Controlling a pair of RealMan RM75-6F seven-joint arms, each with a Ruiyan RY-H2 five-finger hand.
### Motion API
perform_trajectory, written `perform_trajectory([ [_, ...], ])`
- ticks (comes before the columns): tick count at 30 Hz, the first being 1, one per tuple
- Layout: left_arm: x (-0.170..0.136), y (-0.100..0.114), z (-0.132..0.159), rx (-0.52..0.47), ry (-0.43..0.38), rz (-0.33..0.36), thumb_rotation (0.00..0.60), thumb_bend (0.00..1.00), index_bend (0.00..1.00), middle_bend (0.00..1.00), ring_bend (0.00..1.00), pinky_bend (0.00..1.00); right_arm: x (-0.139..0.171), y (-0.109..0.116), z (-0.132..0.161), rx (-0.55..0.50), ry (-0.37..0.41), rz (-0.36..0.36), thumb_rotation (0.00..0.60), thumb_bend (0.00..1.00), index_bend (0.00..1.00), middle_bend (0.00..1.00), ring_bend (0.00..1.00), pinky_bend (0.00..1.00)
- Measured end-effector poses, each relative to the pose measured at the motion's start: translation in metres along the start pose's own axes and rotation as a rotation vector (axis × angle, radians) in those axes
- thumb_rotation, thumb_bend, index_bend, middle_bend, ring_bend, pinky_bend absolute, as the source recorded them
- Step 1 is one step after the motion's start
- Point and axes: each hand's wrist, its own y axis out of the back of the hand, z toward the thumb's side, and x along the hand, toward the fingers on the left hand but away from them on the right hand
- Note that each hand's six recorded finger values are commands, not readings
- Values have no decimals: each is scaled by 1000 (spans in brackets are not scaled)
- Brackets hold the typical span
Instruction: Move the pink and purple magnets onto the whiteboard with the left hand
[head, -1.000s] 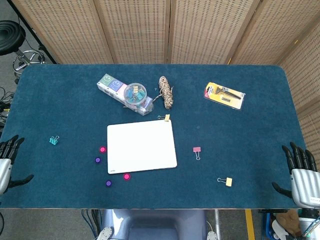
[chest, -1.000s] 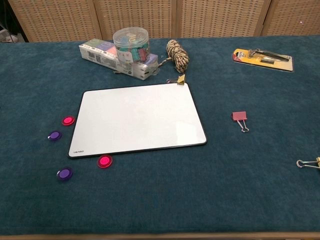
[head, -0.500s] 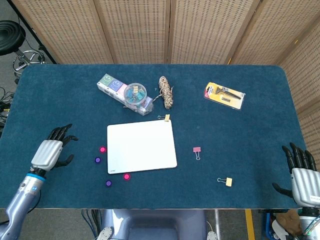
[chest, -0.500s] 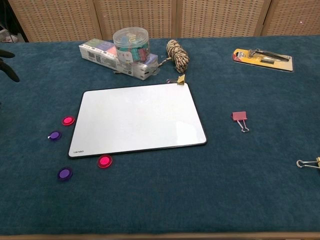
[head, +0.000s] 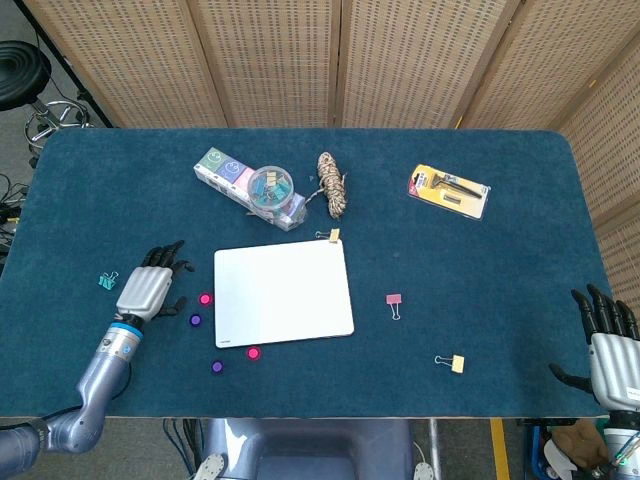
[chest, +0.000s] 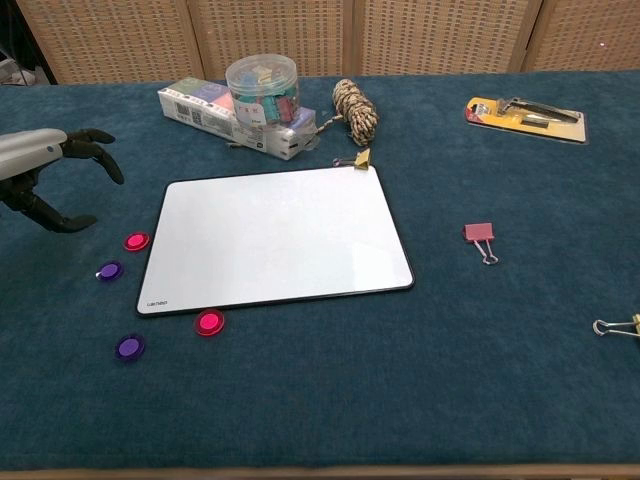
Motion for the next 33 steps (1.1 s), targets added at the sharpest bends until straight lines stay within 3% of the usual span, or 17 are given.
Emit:
perform_trajectory([
  [11,4,-23,13,4,-7,-47,600,340,317,0,0,0,0,0,0,-6,1,11,600,0,0,0,0,0],
  [33,6,-34,19,-25,35,-66,600,361,373,0,0,0,0,1,-2,-16,-4,17,600,0,0,0,0,0],
])
